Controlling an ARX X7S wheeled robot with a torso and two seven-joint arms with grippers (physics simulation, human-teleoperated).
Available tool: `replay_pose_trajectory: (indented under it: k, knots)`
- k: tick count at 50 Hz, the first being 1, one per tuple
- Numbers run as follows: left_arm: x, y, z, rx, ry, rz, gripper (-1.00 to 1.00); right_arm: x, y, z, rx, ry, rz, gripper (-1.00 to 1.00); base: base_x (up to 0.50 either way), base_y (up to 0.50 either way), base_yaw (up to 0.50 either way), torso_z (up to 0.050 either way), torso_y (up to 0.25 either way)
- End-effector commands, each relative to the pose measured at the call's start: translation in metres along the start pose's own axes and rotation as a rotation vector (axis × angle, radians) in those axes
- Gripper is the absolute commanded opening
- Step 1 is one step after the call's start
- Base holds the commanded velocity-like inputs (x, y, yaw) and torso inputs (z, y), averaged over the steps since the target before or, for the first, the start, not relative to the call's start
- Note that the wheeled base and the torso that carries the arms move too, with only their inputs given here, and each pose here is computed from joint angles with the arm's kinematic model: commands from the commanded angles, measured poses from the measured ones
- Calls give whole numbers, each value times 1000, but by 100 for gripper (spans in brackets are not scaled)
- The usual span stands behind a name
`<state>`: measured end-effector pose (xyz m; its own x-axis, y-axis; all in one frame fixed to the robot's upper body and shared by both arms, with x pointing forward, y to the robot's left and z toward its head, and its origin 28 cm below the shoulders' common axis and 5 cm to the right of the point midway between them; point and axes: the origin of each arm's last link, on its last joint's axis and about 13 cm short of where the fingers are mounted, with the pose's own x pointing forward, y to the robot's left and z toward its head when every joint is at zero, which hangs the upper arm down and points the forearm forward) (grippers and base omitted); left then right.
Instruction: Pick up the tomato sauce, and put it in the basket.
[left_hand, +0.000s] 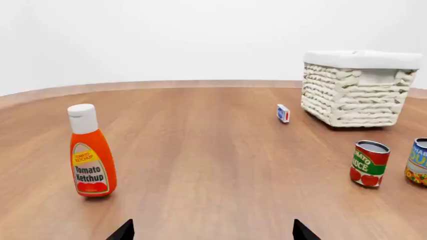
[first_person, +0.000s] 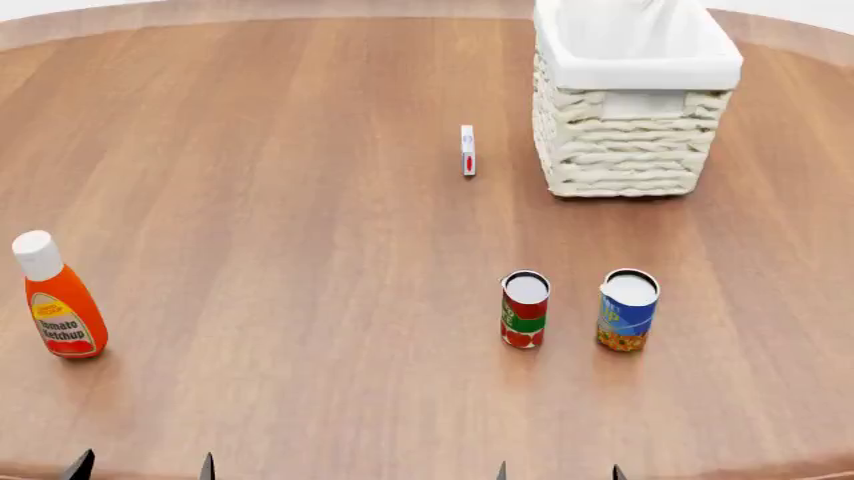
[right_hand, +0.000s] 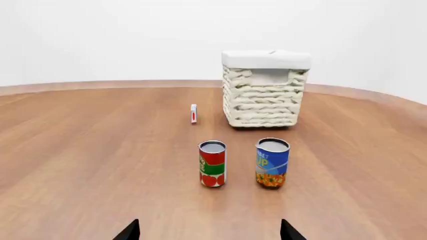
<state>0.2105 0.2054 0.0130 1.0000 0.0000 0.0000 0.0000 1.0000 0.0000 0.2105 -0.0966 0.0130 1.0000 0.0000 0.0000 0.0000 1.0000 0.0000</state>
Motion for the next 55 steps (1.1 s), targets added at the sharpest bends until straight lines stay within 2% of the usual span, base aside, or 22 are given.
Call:
replay_pose_trajectory:
  k: [1,3,4,7,8,16,21,23,24,30,31,32,34,46,55]
  knots:
    - [0,0,0,0,0,0,100,0,0,0,0,0,0,100,0,0,0,0,0]
    - [-7,-3,0,-5,-4,-7,100,-4,0,2,-9,-14,23,100,0,0,0,0,0]
    - [-12,-5,3,9,-20,-15,100,-5,-1,3,17,-14,6,100,0,0,0,0,0]
    - [-17,-7,14,26,-68,14,100,-5,-1,7,-13,-40,28,100,0,0,0,0,0]
    - [-18,-6,17,8,-68,23,100,-4,-2,8,-12,-36,28,100,0,0,0,0,0]
    - [-16,-5,35,10,-105,48,100,3,-5,20,4,-59,38,100,0,0,0,0,0]
    - [-15,-4,70,-1,-174,59,100,2,-7,57,-23,-132,52,100,0,0,0,0,0]
    - [-16,-4,75,-3,-180,54,100,0,-7,63,-1,-136,61,100,0,0,0,0,0]
    - [-16,-5,81,1,-194,53,100,0,-7,69,-24,-143,60,100,0,0,0,0,0]
    - [-19,-5,107,6,-255,50,100,-3,-9,96,-18,-181,50,100,0,0,0,0,0]
    - [-20,-6,110,8,-257,48,100,-4,-8,99,-44,-201,55,100,0,0,0,0,0]
    - [-21,-5,115,0,-268,42,100,-6,-8,105,-14,-196,44,100,0,0,0,0,0]
    - [-22,-5,124,-9,-283,47,100,-8,-8,113,-27,-208,40,100,0,0,0,0,0]
    - [-25,0,150,-5,-344,71,100,-18,-9,137,17,-238,86,100,0,0,0,0,0]
    - [-20,1,156,2,-355,86,100,-20,-13,154,-19,-310,112,100,147,0,0,0,0]
